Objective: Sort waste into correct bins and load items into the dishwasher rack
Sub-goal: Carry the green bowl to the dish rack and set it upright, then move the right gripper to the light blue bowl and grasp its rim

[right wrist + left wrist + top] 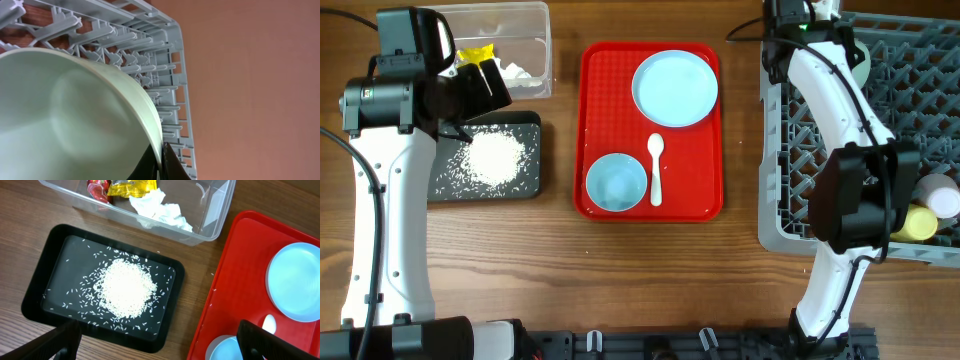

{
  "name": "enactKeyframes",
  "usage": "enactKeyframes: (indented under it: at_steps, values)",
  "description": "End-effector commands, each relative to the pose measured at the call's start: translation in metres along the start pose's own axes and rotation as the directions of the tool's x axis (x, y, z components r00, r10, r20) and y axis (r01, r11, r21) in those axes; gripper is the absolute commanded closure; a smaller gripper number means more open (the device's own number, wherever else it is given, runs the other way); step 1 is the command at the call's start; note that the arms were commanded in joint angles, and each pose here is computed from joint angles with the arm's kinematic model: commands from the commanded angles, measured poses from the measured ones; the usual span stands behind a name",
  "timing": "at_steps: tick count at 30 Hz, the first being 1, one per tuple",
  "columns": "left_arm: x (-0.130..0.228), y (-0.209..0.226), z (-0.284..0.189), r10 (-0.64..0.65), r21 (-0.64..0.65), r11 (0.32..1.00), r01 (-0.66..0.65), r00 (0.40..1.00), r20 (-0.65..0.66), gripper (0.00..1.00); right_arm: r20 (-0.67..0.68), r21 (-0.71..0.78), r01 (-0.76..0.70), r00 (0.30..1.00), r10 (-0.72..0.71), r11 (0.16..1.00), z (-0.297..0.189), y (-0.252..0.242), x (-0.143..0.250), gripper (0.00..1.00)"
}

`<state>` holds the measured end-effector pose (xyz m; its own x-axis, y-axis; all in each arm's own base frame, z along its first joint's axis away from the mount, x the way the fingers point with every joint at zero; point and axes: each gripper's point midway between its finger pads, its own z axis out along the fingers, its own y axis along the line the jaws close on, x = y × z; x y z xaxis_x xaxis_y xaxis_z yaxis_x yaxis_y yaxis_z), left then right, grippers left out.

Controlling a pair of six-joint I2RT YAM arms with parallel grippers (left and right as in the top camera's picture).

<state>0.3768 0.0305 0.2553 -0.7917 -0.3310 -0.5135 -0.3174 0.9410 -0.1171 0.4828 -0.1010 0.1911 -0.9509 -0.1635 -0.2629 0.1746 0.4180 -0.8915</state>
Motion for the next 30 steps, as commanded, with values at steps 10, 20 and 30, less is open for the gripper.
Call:
enactKeyframes:
  at_steps: [10, 20, 30]
  values:
    - [-0.001, 0.002, -0.002, -0.01, -0.008, 1.0, 0.01, 1.0, 0.008, 0.0, 0.054, -0.161, 0.203, 0.979, -0.196, 0.966, -0.027, 0.064, 0.003, 0.68]
    - [-0.001, 0.002, -0.002, -0.01, -0.008, 1.0, 0.01, 1.0, 0.009, 0.0, 0.101, -0.252, 0.29, 0.957, -0.273, 0.923, -0.068, 0.095, 0.013, 0.18]
    - [-0.001, 0.002, -0.002, -0.01, -0.008, 1.0, 0.01, 1.0, 0.009, 0.0, 0.1, -0.673, 0.047, 0.995, 0.028, 0.738, -0.147, 0.097, 0.0, 0.05]
